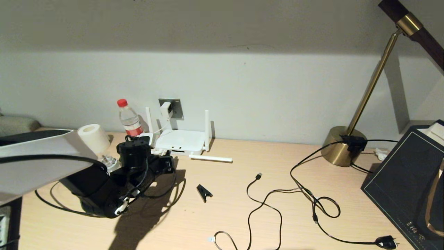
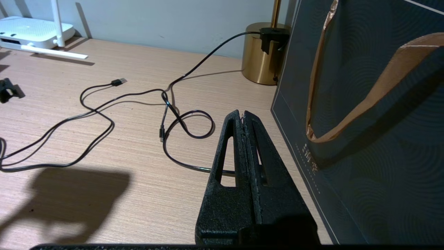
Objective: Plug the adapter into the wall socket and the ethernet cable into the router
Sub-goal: Align cable and router interface, then plug cable into router interface
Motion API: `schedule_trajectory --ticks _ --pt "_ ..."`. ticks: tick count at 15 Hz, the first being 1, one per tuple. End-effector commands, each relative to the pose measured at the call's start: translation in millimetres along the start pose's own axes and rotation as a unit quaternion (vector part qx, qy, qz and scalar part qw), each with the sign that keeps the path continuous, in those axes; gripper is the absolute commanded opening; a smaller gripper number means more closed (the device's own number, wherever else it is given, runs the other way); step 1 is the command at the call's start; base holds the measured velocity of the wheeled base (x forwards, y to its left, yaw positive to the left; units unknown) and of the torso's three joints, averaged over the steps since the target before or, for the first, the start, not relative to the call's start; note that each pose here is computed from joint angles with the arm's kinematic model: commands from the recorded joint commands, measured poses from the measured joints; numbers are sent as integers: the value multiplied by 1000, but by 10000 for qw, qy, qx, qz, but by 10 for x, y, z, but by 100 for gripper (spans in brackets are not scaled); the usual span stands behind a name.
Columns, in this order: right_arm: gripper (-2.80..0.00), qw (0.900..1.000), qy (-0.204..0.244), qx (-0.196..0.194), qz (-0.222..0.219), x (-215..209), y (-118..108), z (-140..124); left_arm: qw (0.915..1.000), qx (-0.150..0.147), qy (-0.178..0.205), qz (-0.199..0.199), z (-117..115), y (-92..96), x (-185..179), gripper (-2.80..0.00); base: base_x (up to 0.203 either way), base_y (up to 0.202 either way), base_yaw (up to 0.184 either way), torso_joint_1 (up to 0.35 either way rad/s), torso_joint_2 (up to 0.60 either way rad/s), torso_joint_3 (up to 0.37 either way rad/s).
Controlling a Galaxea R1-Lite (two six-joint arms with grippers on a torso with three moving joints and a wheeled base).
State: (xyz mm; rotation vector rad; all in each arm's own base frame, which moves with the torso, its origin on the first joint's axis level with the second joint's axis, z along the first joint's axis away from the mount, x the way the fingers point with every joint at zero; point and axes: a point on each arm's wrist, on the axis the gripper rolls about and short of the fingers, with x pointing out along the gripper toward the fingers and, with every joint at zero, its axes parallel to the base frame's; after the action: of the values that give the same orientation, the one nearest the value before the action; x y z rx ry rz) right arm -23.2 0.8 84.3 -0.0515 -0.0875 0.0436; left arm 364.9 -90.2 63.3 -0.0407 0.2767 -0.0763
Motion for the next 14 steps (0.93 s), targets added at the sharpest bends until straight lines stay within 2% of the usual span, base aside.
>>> schedule_trajectory --ticks 1,4,14 --pt "-280 9998 178 4 18 21 4 -99 10000 0 2 -5 -14 22 18 -280 0 0 0 0 0 0" --pt "-280 9998 178 4 18 21 4 -99 9999 159 7 -10 -21 31 33 -280 0 0 0 0 0 0" --pt "-280 9998 178 4 18 21 4 -99 9998 158 83 25 -50 86 -90 -280 0 0 0 0 0 0"
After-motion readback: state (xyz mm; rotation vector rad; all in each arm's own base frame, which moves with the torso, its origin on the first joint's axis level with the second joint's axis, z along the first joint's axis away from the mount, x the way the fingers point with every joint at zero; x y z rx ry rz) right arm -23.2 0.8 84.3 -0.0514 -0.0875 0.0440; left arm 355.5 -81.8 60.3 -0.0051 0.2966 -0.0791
